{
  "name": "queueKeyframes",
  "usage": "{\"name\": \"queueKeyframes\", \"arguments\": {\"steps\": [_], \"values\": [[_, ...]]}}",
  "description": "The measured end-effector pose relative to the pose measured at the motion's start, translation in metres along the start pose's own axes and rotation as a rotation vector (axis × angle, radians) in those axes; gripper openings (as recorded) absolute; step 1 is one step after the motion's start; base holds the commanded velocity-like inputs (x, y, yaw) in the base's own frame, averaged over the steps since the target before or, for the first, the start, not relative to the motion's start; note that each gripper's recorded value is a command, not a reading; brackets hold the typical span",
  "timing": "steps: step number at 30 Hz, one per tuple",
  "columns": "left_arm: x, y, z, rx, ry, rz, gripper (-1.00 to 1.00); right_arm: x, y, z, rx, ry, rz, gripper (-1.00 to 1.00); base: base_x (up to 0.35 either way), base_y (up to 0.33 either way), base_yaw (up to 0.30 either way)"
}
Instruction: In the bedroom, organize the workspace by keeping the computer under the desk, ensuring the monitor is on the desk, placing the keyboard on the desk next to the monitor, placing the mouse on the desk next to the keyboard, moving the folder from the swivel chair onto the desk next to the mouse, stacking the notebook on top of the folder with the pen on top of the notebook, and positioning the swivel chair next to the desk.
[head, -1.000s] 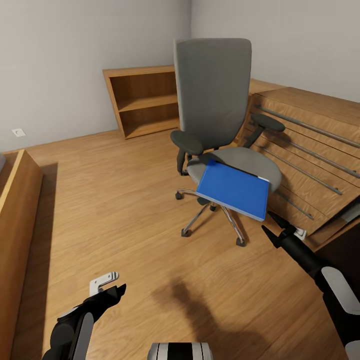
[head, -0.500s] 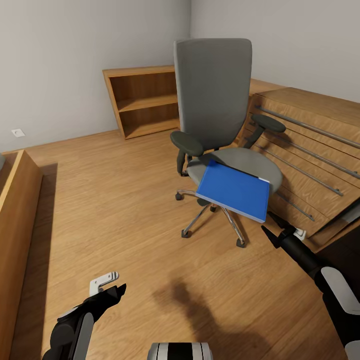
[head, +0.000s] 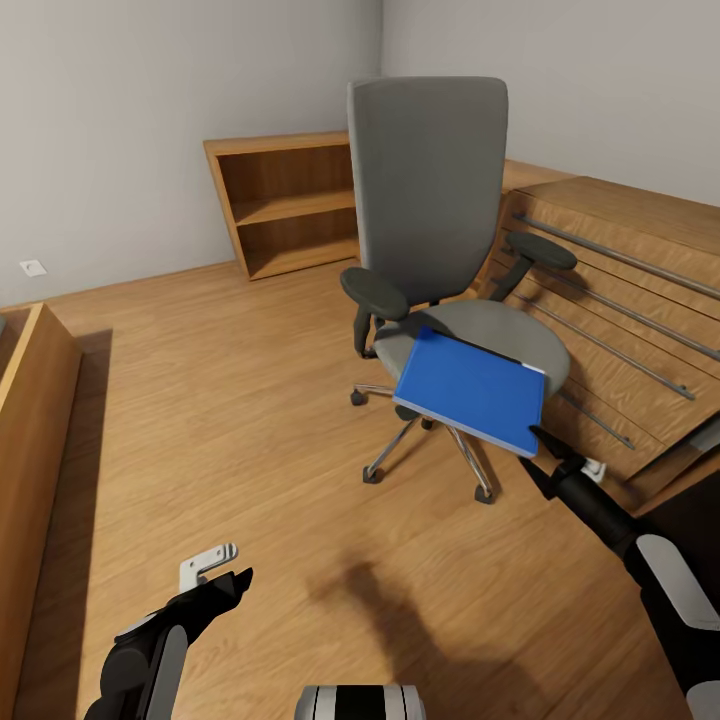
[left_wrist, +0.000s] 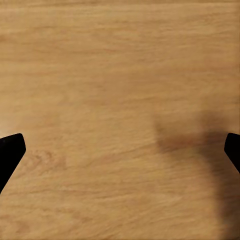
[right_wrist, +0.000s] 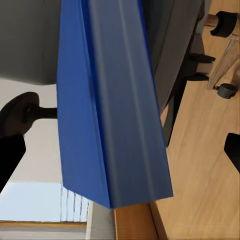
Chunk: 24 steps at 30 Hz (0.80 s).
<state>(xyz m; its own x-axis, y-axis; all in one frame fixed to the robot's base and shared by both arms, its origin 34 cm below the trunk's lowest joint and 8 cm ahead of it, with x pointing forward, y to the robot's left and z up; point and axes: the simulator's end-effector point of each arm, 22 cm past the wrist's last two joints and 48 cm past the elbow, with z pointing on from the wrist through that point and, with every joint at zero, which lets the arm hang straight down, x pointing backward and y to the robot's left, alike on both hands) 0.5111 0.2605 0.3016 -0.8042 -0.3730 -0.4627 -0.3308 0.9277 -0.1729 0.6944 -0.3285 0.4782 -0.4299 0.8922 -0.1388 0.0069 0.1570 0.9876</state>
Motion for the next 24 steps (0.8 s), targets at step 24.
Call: {"name": "queueKeyframes", "arguments": {"steps": [24], "values": [[0.002, 0.001, 0.001, -0.002, 0.003, -0.001, 1.0, 0.016, -0.004, 0.005, 0.009, 0.037, 0.001, 1.0, 0.061, 0.015, 0.0]]}}
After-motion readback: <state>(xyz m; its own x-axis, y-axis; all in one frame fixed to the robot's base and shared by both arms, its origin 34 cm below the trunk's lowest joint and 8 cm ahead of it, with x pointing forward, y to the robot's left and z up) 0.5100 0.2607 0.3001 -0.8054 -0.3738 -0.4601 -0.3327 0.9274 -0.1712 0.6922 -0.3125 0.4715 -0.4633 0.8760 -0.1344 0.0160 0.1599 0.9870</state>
